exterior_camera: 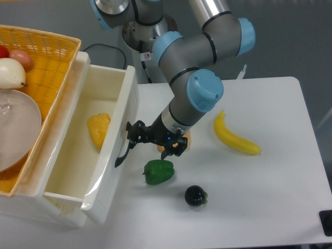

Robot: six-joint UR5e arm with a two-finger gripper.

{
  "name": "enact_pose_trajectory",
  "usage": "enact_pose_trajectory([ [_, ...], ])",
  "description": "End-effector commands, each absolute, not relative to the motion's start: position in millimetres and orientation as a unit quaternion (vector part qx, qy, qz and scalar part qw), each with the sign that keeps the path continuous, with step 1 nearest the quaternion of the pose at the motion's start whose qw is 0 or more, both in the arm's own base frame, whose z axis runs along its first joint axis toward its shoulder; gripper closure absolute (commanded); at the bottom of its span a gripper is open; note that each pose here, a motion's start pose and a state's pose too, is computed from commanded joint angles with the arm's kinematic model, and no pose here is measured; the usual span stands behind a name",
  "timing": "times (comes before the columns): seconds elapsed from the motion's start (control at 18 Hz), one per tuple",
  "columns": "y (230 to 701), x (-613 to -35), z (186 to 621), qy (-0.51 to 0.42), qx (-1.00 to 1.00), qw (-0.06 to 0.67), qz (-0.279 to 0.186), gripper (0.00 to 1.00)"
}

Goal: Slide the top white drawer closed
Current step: 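Push the white drawer front inward into the cabinet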

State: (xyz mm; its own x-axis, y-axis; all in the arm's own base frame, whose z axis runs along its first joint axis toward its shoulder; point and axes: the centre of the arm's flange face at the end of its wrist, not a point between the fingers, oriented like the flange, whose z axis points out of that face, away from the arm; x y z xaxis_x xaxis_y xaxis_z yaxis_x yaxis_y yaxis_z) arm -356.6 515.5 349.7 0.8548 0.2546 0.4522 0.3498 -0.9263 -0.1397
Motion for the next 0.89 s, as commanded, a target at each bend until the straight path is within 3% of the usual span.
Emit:
enact_pose_trajectory([
  [0.89, 525.4, -336.8, 348.7, -0.146, -0.958, 0.102, -0.222, 0.0],
])
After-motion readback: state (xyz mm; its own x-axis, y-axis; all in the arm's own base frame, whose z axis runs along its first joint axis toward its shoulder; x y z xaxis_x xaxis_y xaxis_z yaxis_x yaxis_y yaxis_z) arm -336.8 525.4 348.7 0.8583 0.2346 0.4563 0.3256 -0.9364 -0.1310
